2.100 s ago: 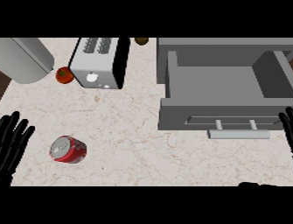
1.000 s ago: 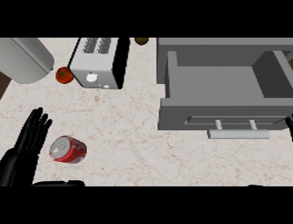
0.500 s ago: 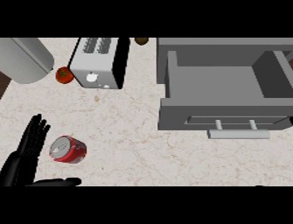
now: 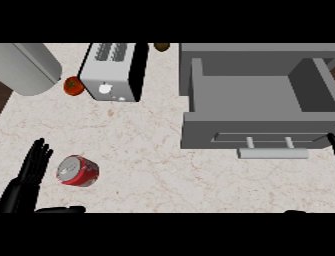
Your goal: Pick up the can, place it into the drawer and close the drawer
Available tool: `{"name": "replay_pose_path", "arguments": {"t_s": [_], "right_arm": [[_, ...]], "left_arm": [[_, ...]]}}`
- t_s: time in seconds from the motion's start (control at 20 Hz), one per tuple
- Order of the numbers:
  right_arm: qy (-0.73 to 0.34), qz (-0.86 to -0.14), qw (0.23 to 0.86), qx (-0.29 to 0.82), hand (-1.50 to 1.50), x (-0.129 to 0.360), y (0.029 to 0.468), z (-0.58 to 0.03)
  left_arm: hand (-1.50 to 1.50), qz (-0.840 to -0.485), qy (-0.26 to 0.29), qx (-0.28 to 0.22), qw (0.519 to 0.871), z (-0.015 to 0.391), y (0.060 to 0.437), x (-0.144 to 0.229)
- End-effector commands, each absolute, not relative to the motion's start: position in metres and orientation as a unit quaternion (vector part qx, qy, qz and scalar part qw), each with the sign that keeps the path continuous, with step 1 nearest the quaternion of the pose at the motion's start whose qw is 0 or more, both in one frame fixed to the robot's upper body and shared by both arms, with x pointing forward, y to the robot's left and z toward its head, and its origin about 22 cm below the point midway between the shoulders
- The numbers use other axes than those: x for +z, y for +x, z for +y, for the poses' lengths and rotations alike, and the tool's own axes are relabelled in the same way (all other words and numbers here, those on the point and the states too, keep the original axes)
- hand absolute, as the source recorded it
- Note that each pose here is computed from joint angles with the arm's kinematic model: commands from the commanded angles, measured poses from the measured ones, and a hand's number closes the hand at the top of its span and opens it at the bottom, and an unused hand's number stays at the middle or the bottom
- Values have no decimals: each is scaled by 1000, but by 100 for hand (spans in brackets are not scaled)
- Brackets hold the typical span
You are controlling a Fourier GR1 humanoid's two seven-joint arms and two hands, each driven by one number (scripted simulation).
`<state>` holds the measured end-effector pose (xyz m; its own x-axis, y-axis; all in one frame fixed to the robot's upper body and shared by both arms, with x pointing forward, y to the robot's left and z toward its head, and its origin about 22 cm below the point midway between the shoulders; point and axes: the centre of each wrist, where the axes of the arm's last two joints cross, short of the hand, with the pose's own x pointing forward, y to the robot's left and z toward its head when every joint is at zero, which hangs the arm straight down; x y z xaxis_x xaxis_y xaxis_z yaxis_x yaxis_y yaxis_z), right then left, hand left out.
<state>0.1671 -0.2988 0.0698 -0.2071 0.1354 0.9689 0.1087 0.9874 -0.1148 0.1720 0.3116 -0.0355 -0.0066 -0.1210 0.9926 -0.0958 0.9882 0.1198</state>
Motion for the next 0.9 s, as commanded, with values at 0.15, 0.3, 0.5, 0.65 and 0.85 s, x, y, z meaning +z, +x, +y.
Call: {"name": "replay_pose_path", "arguments": {"t_s": [0.15,0.3,0.5,0.65,0.85], "right_arm": [[-78,-783,618,10,-150,64,171,-305],[-77,-786,613,1,-150,87,167,-298],[-81,-786,612,9,-150,79,173,-280],[-81,-781,619,12,-150,75,161,-288],[-87,-779,620,0,-150,73,153,-300]], "left_arm": [[-150,-709,77,-9,701,321,157,-66],[-150,-701,75,-3,709,324,182,-65],[-150,-693,83,-9,716,319,175,-75],[-150,-693,84,8,716,342,165,-85],[-150,-688,82,17,720,355,172,-83]]}}
